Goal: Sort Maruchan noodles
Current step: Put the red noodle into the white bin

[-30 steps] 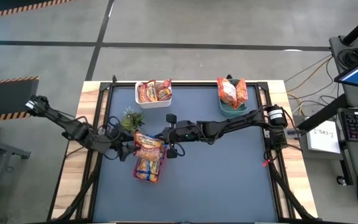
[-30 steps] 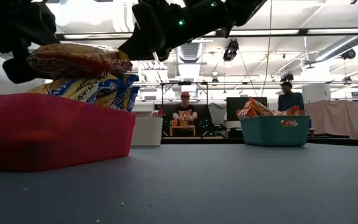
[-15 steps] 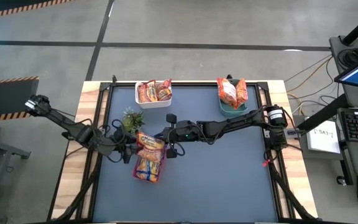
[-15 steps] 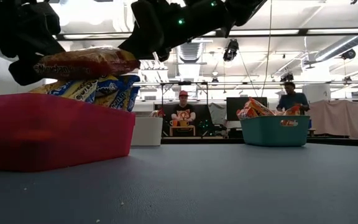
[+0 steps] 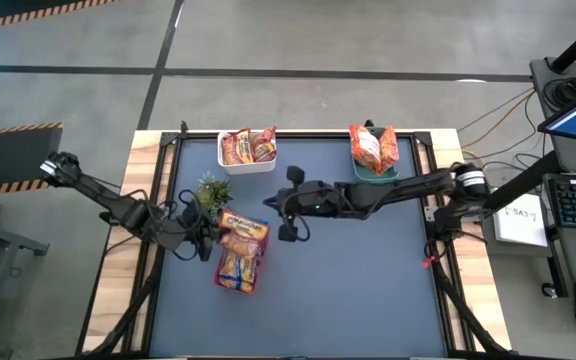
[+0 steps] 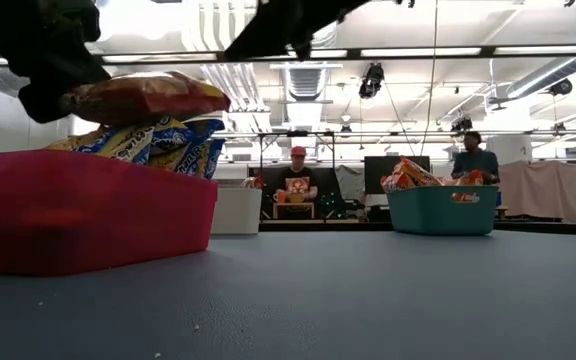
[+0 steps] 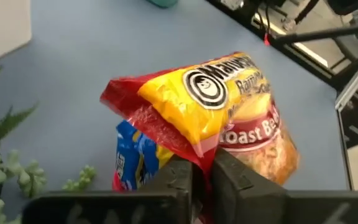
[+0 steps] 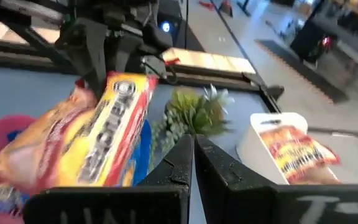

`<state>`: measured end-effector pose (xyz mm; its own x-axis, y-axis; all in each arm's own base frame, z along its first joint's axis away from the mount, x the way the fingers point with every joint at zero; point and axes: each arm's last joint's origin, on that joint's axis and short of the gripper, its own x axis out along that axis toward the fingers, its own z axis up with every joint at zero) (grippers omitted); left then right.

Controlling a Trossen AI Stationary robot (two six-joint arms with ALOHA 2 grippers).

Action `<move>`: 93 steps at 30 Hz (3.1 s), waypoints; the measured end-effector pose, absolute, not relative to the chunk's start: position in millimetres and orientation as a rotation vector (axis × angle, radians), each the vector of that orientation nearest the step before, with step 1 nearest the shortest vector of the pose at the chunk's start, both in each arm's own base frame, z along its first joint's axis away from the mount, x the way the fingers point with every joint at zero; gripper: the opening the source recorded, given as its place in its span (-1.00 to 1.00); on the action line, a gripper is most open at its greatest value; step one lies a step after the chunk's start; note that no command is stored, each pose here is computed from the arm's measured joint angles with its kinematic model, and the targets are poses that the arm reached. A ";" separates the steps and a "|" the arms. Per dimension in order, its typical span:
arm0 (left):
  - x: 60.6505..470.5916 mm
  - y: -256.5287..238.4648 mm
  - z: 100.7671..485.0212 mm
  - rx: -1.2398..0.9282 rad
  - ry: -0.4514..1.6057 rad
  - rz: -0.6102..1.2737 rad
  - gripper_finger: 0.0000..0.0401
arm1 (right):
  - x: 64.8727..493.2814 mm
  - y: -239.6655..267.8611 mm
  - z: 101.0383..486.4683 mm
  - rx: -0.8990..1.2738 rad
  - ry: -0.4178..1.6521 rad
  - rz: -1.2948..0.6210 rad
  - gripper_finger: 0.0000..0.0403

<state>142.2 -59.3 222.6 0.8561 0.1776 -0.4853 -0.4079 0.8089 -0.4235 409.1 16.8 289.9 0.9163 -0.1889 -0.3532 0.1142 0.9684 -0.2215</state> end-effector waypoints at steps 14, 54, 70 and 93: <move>147.8 -59.9 270.0 -0.421 0.303 0.306 -0.99 | 332.2 13.2 290.0 -0.015 0.511 -0.197 -0.96; 193.4 176.3 251.2 -0.449 0.580 0.877 -1.00 | 280.7 7.9 271.6 -0.056 0.340 -0.192 -0.96; 189.1 175.6 236.8 -0.466 0.719 0.958 -0.66 | 280.6 7.9 271.3 -0.046 0.342 -0.194 -0.96; 208.9 191.1 252.4 -0.192 0.854 0.786 -0.96 | 280.6 7.7 271.1 -0.054 0.343 -0.201 -0.96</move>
<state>208.9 191.1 252.4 0.4007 0.5440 -0.7373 -0.6895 0.7089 0.1483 280.6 7.7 271.1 0.9220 -0.2045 -0.3287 0.1861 0.9787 -0.0867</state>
